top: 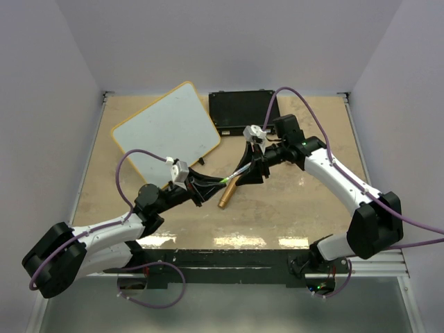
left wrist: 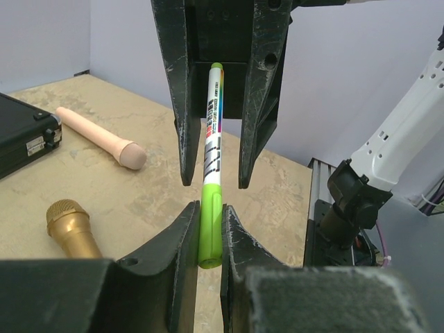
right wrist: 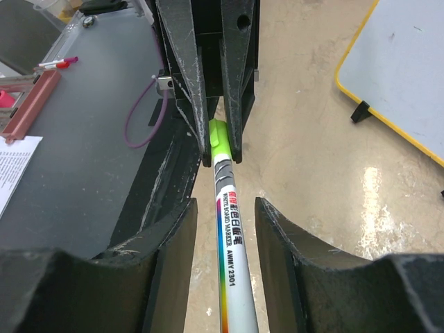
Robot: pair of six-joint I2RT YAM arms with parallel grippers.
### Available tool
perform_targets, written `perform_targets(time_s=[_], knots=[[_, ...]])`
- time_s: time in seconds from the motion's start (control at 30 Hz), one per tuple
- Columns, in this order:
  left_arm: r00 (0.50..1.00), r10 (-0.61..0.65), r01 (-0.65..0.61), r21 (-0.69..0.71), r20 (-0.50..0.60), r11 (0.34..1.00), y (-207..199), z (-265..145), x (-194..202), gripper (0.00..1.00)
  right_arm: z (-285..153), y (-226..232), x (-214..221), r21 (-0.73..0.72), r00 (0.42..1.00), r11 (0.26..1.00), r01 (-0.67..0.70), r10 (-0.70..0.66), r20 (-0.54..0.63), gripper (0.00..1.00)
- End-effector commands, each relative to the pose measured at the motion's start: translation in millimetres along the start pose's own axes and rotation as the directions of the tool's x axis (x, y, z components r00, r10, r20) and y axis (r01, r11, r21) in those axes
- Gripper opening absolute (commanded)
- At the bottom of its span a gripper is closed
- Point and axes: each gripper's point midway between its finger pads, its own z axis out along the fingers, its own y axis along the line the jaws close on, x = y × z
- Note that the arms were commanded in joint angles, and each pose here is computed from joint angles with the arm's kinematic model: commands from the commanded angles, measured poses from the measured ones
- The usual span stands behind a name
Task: Write a sentence on the whiteboard
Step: Pass from the left arm to the right
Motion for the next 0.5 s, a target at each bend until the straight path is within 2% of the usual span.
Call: perform_targets(time_s=[0.0, 0.47], knots=[[0.996, 0.064, -0.067, 0.048, 0.062, 0.997, -10.3, 8.4, -24.2, 0.00, -1.4, 10.0, -21.3, -0.023, 0.997, 0.997, 0.068, -0.068, 0.023, 0.44], [0.997, 0.068, -0.070, 0.052, 0.034, 0.996, -8.6, 10.8, -19.3, 0.00, -1.1, 9.8, -20.5, -0.027, 0.998, 0.998, 0.064, -0.063, 0.023, 0.41]])
